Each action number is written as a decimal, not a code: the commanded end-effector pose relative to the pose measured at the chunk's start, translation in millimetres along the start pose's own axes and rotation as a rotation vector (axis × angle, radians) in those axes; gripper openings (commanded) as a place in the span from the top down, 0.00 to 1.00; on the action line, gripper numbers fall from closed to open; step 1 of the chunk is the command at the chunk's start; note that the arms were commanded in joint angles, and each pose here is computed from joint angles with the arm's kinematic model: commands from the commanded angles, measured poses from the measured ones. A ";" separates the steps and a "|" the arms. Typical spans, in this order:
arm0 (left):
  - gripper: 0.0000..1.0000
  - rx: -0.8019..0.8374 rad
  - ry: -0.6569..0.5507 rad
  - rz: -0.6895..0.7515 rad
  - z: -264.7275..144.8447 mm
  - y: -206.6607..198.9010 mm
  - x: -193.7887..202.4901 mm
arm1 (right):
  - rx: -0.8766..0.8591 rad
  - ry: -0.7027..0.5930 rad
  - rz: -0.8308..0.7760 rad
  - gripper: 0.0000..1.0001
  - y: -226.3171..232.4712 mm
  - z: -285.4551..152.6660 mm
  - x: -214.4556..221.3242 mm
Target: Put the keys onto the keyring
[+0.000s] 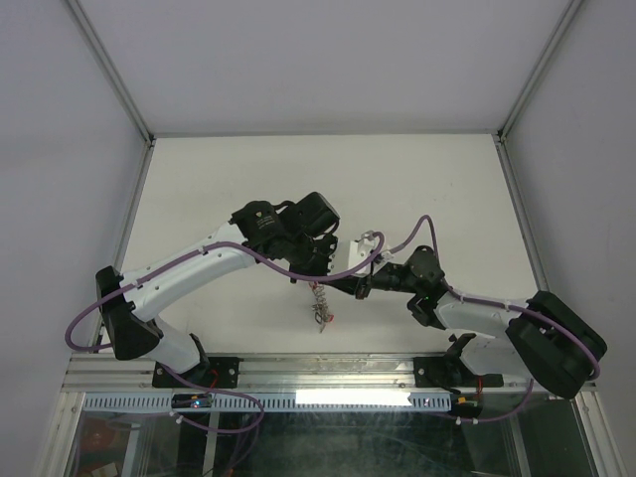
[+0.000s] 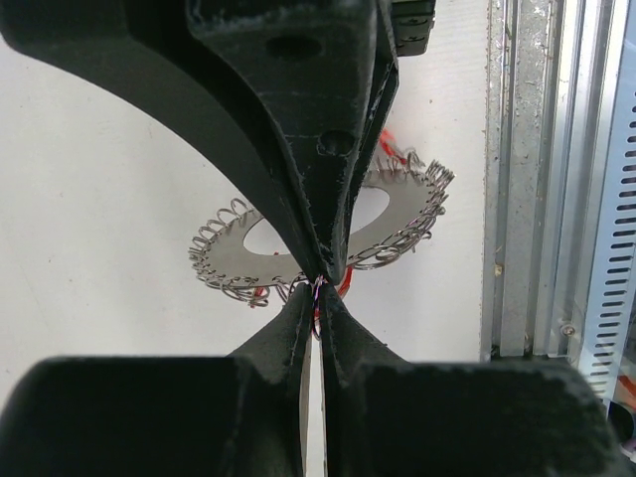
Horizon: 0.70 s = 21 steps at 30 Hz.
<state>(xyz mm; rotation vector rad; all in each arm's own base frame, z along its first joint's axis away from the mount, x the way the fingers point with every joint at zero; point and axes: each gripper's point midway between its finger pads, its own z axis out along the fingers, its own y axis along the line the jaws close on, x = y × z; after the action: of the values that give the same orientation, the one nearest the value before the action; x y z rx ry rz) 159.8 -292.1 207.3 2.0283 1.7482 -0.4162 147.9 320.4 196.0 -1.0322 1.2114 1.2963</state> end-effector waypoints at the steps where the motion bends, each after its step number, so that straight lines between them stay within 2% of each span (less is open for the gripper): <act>1: 1.00 -0.068 -0.113 0.050 -13.1 11.8 -29.1 | -0.035 -0.060 -0.078 1.00 5.4 6.2 -23.7; 14: 1.00 -0.118 -0.195 0.003 -5.0 8.0 -24.4 | 0.049 -0.029 -0.098 1.00 1.0 -9.7 -13.1; 17: 0.90 -0.120 -0.246 -0.022 0.1 4.1 -26.3 | 0.057 -0.015 -0.099 1.00 1.2 -12.6 -8.9; 21: 0.82 -0.138 -0.322 -0.038 -0.6 1.5 -31.6 | 0.067 -0.011 -0.098 1.00 0.7 -14.8 -7.4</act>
<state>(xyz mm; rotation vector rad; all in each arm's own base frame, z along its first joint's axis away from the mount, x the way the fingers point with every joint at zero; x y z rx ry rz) 155.9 -299.3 193.2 1.8772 1.6874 -0.4842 144.7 306.0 180.7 -1.0403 1.2659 1.2167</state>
